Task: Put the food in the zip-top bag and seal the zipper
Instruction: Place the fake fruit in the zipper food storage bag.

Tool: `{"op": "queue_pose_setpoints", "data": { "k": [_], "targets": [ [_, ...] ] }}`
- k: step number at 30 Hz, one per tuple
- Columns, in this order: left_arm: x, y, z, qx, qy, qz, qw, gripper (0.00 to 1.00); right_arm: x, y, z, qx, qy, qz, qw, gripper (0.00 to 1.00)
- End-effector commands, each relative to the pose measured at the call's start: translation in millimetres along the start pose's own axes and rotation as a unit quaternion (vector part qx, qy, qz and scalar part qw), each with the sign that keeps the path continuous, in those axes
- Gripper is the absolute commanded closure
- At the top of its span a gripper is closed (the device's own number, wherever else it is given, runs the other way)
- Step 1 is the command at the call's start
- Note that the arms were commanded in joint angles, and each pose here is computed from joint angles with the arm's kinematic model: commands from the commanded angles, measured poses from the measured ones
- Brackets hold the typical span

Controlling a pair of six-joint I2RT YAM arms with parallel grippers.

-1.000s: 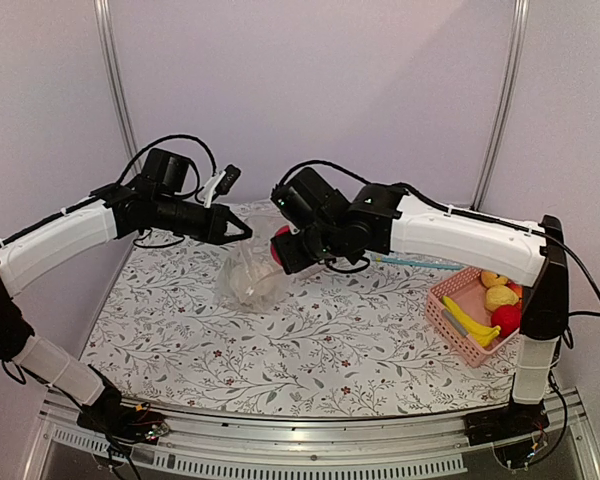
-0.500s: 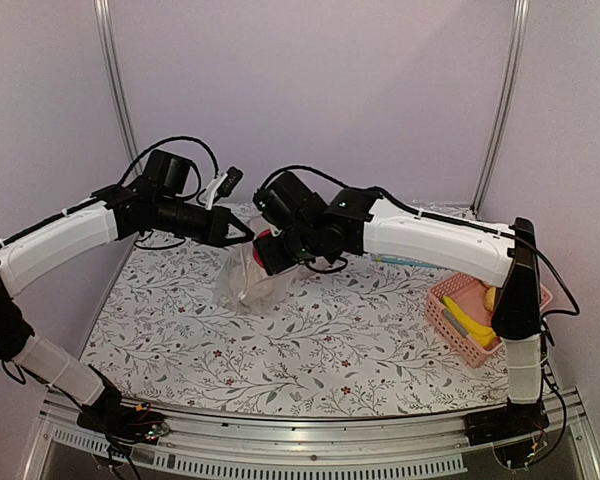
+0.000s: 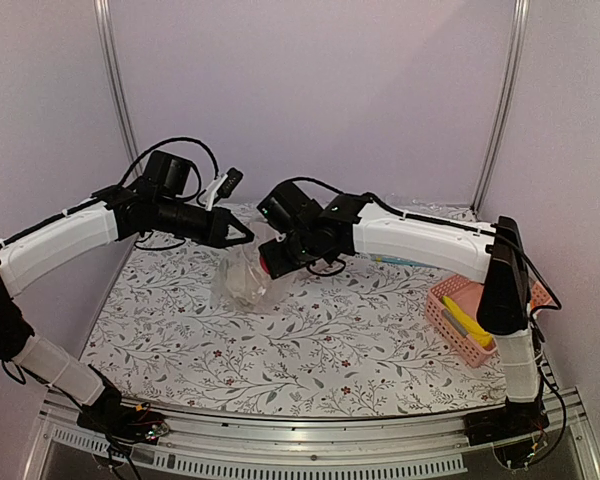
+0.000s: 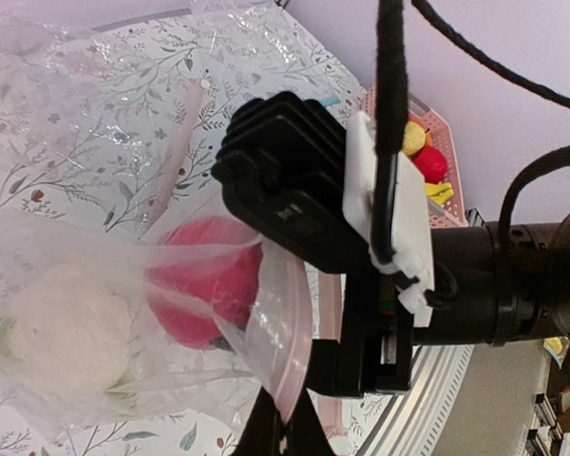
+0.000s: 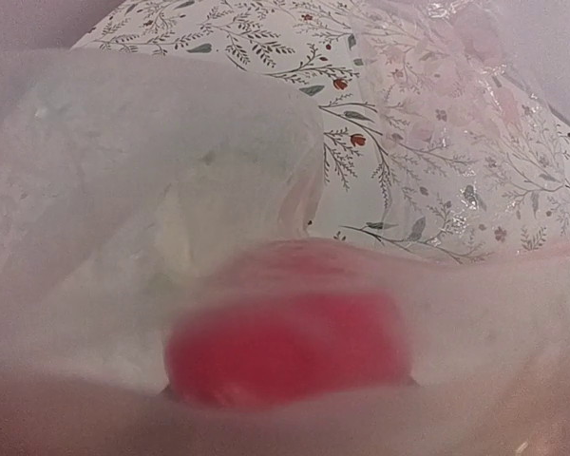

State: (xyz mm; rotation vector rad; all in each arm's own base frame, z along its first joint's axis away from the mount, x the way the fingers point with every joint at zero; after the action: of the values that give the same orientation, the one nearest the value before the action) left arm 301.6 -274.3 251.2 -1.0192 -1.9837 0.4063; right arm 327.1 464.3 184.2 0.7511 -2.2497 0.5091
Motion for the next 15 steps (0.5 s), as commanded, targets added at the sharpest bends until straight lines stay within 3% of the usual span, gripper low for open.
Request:
{"op": "queue_pose_setpoints", "data": {
  "k": [1, 8, 15],
  "targets": [
    [-2.9, -3.3, 3.4, -0.002, 0.004, 0.008, 1.000, 1.00, -14.0, 6.2, 4.9, -0.012, 0.008, -0.017, 1.000, 0.33],
    [-4.1, -2.3, 3.9, 0.000, 0.005, 0.007, 1.000, 1.00, -14.0, 5.9, 5.3, -0.013, 0.009, -0.017, 1.000, 0.19],
    [-4.2, -1.9, 3.8, 0.000, 0.005, 0.006, 1.000, 1.00, -9.7, 4.7, 2.1, -0.012, 0.005, -0.017, 1.000, 0.14]
  ]
}}
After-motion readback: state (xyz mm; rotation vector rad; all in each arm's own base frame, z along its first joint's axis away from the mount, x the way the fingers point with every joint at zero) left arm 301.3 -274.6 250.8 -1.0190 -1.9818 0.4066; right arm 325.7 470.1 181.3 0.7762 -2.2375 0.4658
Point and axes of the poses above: each gripper's point midway between its finger pads, its own x axis back along the fingers, its own y axis along the line the jaws close on, z = x × y, the point moved 1 cm from there along x, back along the fingers, and after that the axes turned 11 degrees about x, right-handed, at the moved point
